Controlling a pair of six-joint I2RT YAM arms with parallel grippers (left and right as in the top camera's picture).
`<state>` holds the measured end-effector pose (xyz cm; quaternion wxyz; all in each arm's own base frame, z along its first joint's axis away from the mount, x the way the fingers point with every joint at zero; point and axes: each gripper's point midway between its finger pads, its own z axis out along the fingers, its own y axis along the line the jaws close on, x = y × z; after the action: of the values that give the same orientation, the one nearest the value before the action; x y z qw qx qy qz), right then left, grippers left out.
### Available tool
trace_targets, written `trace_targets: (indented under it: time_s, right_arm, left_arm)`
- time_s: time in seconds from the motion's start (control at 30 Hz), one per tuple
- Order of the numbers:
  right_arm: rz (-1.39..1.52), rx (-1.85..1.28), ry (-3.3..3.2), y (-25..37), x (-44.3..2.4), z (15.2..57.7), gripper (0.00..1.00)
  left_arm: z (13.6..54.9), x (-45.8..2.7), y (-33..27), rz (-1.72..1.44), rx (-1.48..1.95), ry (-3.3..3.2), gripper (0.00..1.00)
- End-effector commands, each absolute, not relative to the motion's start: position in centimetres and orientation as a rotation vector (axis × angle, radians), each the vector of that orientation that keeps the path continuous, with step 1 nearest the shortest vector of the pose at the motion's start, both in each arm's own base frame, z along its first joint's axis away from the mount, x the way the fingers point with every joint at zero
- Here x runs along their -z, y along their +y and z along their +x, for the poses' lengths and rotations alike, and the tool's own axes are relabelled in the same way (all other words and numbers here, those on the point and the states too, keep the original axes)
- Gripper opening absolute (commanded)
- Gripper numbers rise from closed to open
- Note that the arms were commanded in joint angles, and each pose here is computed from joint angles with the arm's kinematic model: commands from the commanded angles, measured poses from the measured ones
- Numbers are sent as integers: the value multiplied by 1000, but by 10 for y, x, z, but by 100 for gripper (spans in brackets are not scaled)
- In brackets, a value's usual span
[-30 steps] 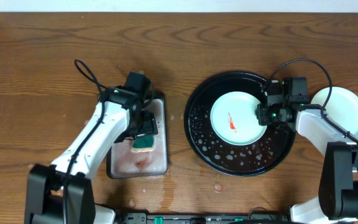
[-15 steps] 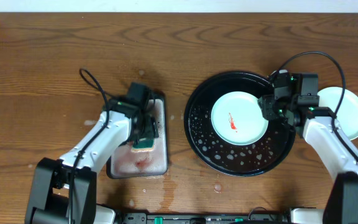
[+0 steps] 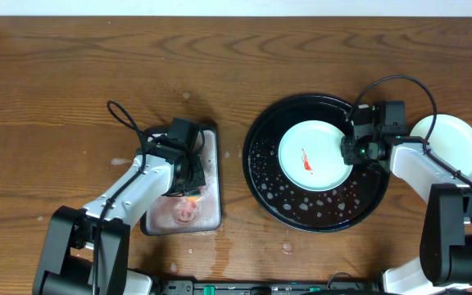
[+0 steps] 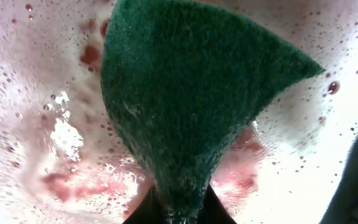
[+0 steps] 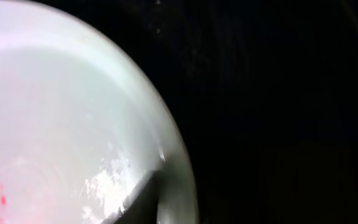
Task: Clean dirty plates on tray and stack at the side
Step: 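Grasp the green sponge in the soapy tray with the left gripper and lift it, then scrub the red-stained plate with the sponge while the right gripper holds it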
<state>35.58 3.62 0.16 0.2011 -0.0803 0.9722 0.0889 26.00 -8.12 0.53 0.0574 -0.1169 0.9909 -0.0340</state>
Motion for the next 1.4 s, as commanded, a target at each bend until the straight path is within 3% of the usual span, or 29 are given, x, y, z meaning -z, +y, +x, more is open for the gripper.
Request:
trace_targets:
  time_s: [0.0, 0.23, 0.4, 0.6, 0.8, 1.07, 1.37]
  right_arm:
    - [-81, -320, 2803, 41, 9, 341, 1]
    - [289, -463, 2953, 54, 1, 300, 1]
    - [432, -383, 3019, 52, -6, 278, 1]
    - [125, -399, 2972, 68, -9, 290, 1]
    - [55, -396, 2958, 76, -10, 292, 1]
    - [51, -397, 2957, 76, -10, 292, 1]
    - [53, -396, 2967, 76, -9, 290, 1]
  left_arm:
    - [248, -2, -72, -306, 34, 3044, 8]
    - [255, -44, -75, -259, 50, 3041, 8]
    - [269, -92, -115, -168, 377, 2988, 7]
    - [271, -119, -174, -111, 692, 2909, 7]
    - [263, -127, -234, 60, 783, 2836, 7]
    - [258, -97, -311, 152, 902, 2813, 7]
    - [274, -33, -331, 107, 881, 2865, 8]
